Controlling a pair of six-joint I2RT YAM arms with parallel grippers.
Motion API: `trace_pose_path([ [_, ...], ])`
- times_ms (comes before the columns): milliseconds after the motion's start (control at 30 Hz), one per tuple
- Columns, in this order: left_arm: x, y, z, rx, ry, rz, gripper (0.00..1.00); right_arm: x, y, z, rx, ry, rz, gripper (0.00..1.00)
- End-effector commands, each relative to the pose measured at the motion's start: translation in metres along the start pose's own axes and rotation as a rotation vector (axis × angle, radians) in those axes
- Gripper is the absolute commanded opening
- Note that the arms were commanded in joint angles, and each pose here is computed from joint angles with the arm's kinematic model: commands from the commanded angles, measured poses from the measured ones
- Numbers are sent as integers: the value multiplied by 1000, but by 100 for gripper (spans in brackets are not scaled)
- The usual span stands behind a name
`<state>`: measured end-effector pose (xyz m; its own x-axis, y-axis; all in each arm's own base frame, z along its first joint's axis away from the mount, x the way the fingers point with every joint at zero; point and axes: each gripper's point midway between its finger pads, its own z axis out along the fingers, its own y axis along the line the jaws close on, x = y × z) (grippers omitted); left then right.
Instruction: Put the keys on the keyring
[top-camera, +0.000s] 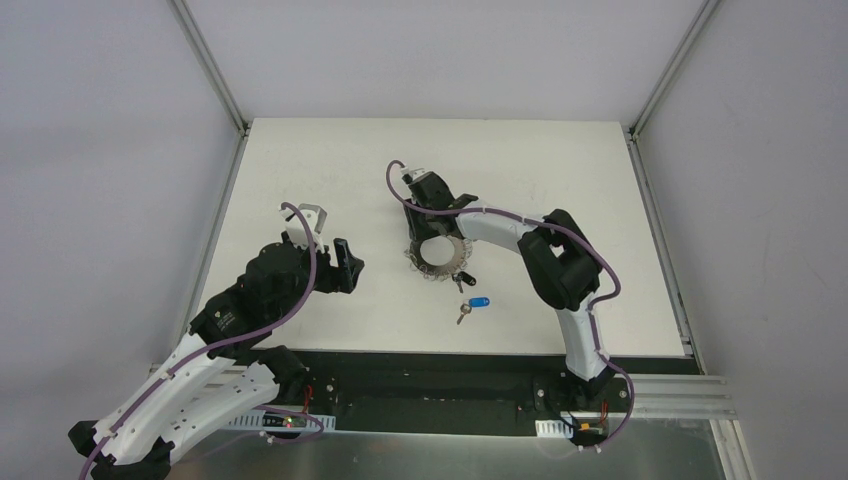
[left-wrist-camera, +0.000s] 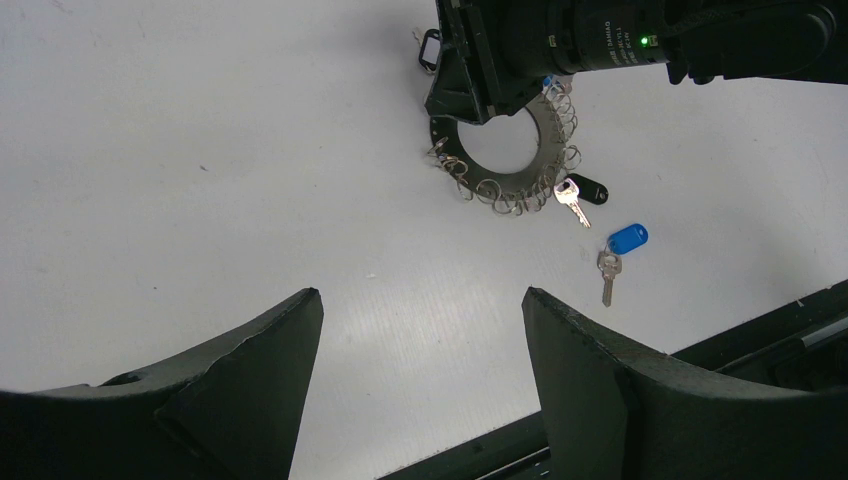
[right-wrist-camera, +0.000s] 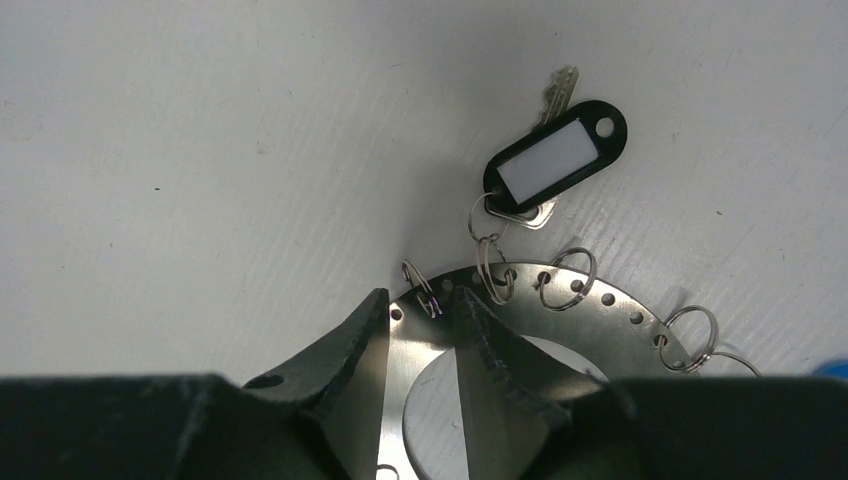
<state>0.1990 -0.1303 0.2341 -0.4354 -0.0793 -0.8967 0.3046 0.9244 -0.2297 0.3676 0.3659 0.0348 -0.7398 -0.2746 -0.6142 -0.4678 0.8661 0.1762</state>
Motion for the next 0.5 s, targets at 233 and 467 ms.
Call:
trace_pose_path([
  [233, -4, 0, 3, -4, -21, -8, 73, -20, 7, 0, -20, -52, -9, 20],
  [467, -3, 0, 3, -3, -19, -9, 73, -20, 4, 2, -15, -58, -27, 0],
])
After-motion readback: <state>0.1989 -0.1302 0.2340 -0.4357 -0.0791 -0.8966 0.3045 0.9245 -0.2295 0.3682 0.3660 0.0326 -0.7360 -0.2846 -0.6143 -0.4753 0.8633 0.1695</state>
